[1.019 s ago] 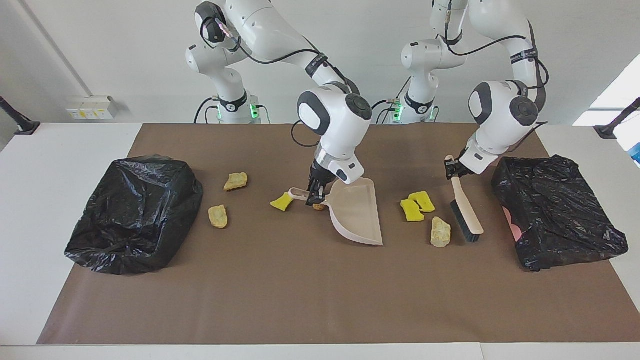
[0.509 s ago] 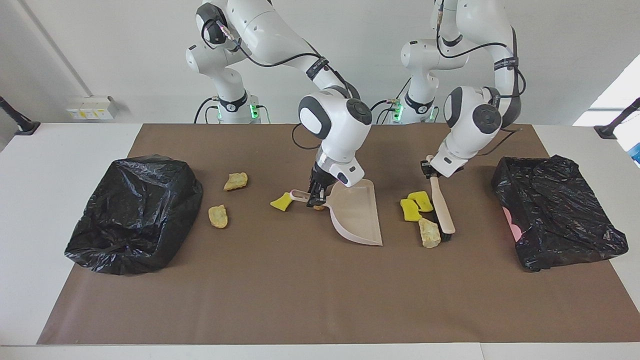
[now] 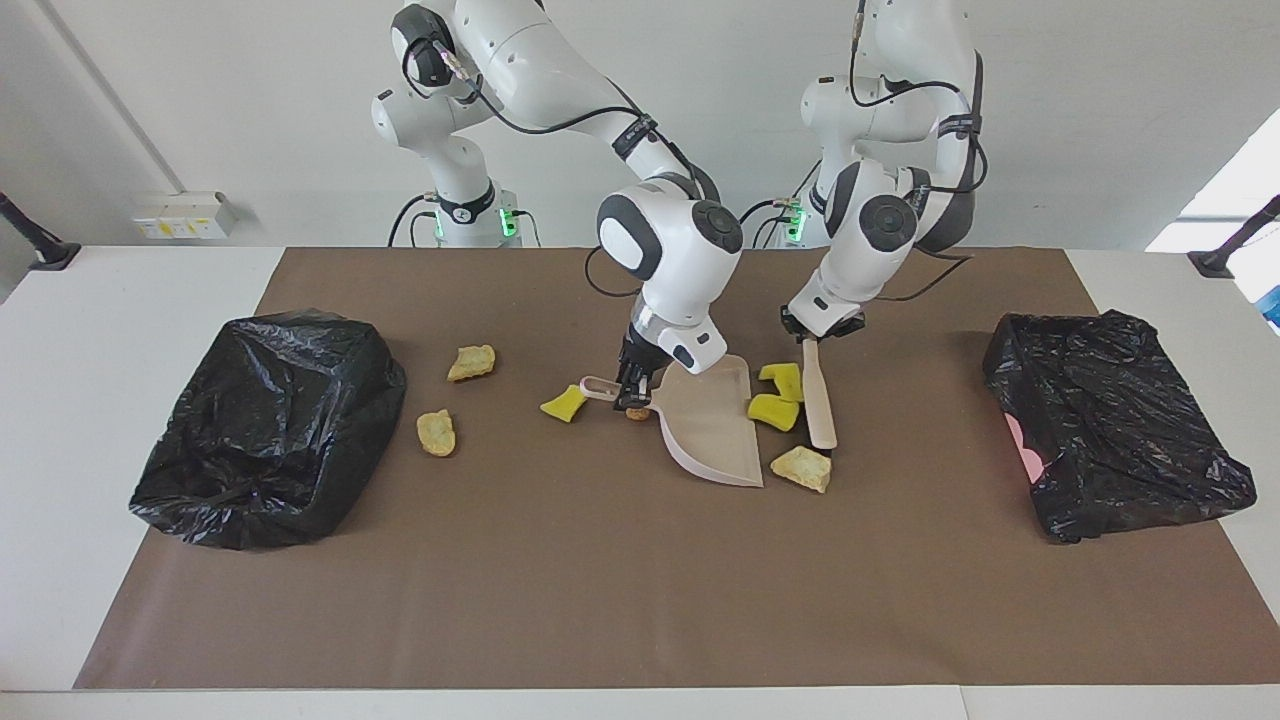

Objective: Sweep and dump trash in bin

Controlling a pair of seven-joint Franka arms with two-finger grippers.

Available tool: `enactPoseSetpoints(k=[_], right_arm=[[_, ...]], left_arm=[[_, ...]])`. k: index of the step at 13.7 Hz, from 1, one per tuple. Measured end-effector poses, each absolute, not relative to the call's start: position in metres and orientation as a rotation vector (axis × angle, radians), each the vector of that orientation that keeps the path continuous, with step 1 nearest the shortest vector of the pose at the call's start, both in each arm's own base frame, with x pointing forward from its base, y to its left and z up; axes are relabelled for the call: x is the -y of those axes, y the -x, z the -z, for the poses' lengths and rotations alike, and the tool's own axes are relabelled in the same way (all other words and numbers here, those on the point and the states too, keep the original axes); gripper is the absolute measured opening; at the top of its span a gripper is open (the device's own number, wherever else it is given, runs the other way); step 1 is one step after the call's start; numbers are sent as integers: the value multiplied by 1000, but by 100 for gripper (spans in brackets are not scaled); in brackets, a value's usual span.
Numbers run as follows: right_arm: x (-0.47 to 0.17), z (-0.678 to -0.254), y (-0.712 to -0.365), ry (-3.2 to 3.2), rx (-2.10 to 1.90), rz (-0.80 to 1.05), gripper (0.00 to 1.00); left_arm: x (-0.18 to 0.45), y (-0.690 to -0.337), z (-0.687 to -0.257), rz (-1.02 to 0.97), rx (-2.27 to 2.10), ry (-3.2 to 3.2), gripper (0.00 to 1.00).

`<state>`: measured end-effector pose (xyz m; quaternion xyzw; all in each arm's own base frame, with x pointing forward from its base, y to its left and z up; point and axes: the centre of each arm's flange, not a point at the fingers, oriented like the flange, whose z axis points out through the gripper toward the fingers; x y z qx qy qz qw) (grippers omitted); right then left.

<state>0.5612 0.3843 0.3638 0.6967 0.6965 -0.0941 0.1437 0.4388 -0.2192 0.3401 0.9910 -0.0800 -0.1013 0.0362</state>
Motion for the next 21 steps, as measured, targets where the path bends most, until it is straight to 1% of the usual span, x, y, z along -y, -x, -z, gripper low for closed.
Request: enactPoseSetpoints(k=[3,6,8,9,10,12,13,15,17,19,21], right_arm=[[-384,-364,-561,-2011,-2008,272,32],[-383,-364,-561,-2013,-2007,272,32],[-383,-363,-561,-2013,-2007,272,32],[-383,-363,-561,-2013,-2007,272,32],[-383,-363,-561,-2013,-2007,272,32],[-383,-364,-561,-2014,-2007,272,32],[-383,-364,-561,-2014,-2007,272,32],[-383,-363,-561,-2014,-2007,273,32],[-383,-363,-561,-2015,-2007,275,32],[-382,-363,-561,-2016,-2006,275,32],[-382,-362,-561,-2017,-2006,276,32]], left_arm=[[256,-424,-343,290,284,-2983,26],[263,-426,-352,303,245,-2935,26],[253,-439,-374,356,199,-2910,26],[241,-451,-391,361,181,-2902,26],[228,-465,-407,333,193,-2909,26],[202,-487,-421,238,293,-2961,26],[190,-495,-419,203,337,-2981,26],[169,-514,-396,162,454,-3073,26],[165,-535,-368,161,520,-3126,26],[159,-556,-354,171,519,-3139,26],[160,-559,-341,206,535,-3141,26]])
